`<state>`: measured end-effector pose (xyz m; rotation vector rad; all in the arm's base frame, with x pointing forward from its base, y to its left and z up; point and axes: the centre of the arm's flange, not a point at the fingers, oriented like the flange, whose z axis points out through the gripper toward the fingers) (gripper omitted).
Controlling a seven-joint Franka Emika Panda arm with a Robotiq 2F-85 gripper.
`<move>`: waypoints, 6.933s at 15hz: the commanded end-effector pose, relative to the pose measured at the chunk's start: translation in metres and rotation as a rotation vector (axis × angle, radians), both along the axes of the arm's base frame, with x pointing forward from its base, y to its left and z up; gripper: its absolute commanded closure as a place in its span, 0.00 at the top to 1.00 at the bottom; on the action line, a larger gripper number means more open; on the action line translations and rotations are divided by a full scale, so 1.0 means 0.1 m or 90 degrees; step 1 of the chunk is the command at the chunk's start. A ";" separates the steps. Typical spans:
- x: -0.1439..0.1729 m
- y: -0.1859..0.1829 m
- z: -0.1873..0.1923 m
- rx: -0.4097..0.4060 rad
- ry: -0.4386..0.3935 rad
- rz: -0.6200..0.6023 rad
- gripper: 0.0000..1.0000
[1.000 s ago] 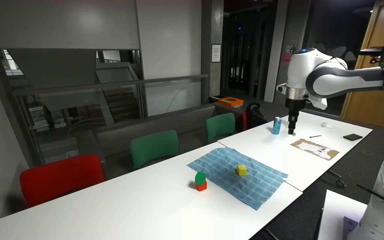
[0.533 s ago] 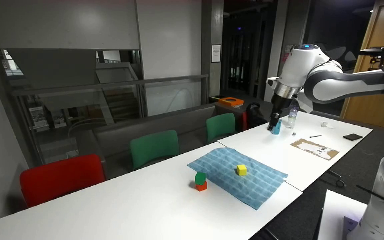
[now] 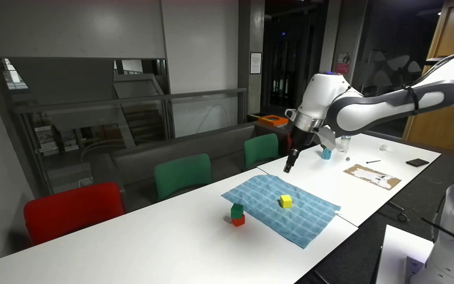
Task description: Pull the blue towel from underneath the yellow block, place the towel over the yellow block
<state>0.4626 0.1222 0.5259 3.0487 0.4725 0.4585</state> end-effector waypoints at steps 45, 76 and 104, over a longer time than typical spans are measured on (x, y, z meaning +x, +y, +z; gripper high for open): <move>-0.32 -1.32 -2.42 0.120 0.368 0.137 1.00; -0.24 -1.41 -2.83 0.046 0.358 0.383 1.00; 0.28 -1.76 -3.74 0.056 0.264 0.676 1.00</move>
